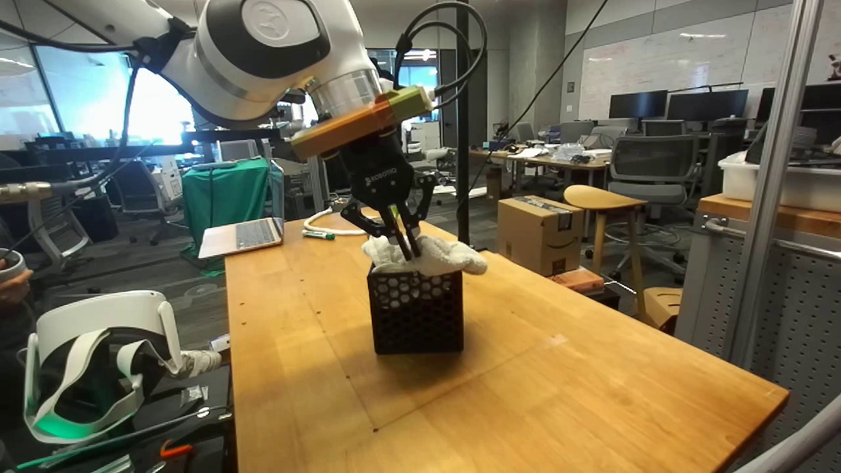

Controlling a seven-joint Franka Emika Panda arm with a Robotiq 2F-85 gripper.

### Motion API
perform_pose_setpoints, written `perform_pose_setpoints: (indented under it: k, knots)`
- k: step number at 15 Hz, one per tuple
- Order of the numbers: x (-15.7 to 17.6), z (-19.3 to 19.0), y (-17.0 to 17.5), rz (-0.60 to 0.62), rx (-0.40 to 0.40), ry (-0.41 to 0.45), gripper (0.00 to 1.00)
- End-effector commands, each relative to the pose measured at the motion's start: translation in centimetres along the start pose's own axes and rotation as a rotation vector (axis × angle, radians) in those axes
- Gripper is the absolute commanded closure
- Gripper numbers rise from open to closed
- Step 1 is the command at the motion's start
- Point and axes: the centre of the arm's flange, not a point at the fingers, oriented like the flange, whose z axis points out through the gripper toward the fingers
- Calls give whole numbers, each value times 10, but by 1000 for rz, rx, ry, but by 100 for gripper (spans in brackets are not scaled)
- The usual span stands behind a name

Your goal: Place the towel inside the black basket

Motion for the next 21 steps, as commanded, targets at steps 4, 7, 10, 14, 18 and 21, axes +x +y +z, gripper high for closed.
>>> perform_pose_setpoints:
  k: [4,7,10,14,18,21]
  knots:
    - [16,-8,3,-33,-47,73,89]
    - [16,-1,3,-34,-57,85,89]
    - [22,6,4,-46,-54,114,89]
    - [29,22,4,-63,-9,137,89]
    - [29,48,-1,-62,115,137,88]
    - [32,63,-4,-72,179,135,88]
